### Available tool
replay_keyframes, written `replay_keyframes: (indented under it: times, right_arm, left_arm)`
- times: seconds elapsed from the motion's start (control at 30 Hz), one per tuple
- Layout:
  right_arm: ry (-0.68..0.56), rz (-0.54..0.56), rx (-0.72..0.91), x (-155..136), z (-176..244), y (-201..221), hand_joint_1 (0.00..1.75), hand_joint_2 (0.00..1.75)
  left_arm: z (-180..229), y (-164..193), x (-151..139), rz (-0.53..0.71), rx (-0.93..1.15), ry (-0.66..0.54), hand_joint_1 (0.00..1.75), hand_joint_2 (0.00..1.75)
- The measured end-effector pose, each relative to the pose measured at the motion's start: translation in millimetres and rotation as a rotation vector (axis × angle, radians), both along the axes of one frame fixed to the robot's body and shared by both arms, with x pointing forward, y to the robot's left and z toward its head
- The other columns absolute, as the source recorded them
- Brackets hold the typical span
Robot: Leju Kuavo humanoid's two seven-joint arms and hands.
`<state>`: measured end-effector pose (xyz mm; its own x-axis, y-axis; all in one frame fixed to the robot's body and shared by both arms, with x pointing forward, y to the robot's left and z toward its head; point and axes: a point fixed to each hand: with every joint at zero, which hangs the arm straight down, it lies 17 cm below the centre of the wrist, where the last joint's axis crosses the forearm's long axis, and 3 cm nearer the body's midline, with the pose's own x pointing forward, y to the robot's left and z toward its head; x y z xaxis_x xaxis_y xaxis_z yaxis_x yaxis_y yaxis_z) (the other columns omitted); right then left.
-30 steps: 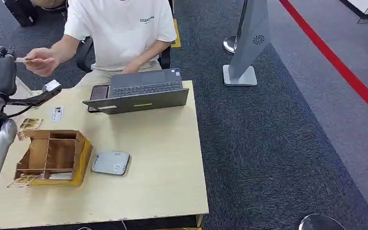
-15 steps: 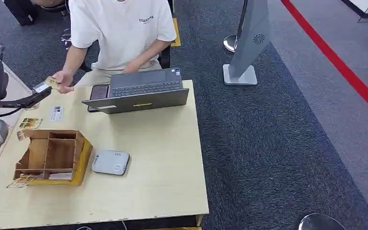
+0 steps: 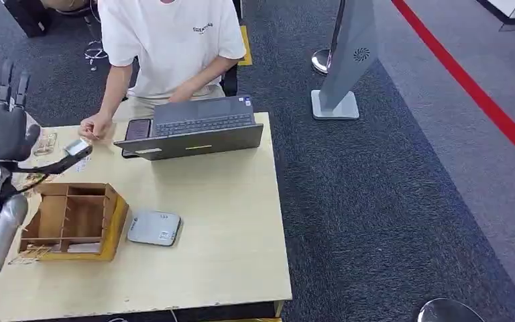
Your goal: Pass the card to the sensor for recognition and then transmit it.
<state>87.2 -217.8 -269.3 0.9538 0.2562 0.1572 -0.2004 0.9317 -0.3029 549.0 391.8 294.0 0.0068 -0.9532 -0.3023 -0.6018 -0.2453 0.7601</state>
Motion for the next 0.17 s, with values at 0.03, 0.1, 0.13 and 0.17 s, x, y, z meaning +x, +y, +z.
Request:
replay_keyframes:
  times: [0.03, 0.1, 0.13, 0.17]
  right_arm:
    - [0.002, -0.022, -0.004, -1.3, -0.1, -1.7, 0.00, 1.75]
    - [0.013, -0.079, -0.012, -6.3, -0.3, -4.6, 0.00, 1.75]
    - [0.020, -0.104, -0.014, -9.8, -0.7, -5.7, 0.00, 1.75]
    - [0.030, -0.129, -0.017, -14.8, -1.3, -7.2, 0.00, 1.75]
  left_arm:
    - [-6.0, -15.2, -22.3, -0.041, 0.004, -0.025, 0.00, 1.75]
    - [-35.2, -38.5, -88.4, -0.122, -0.019, -0.042, 0.00, 1.75]
    - [-42.7, -45.0, -117.9, -0.164, -0.045, -0.042, 0.00, 1.75]
    - [-48.4, -47.2, -148.3, -0.216, -0.089, -0.035, 0.00, 1.75]
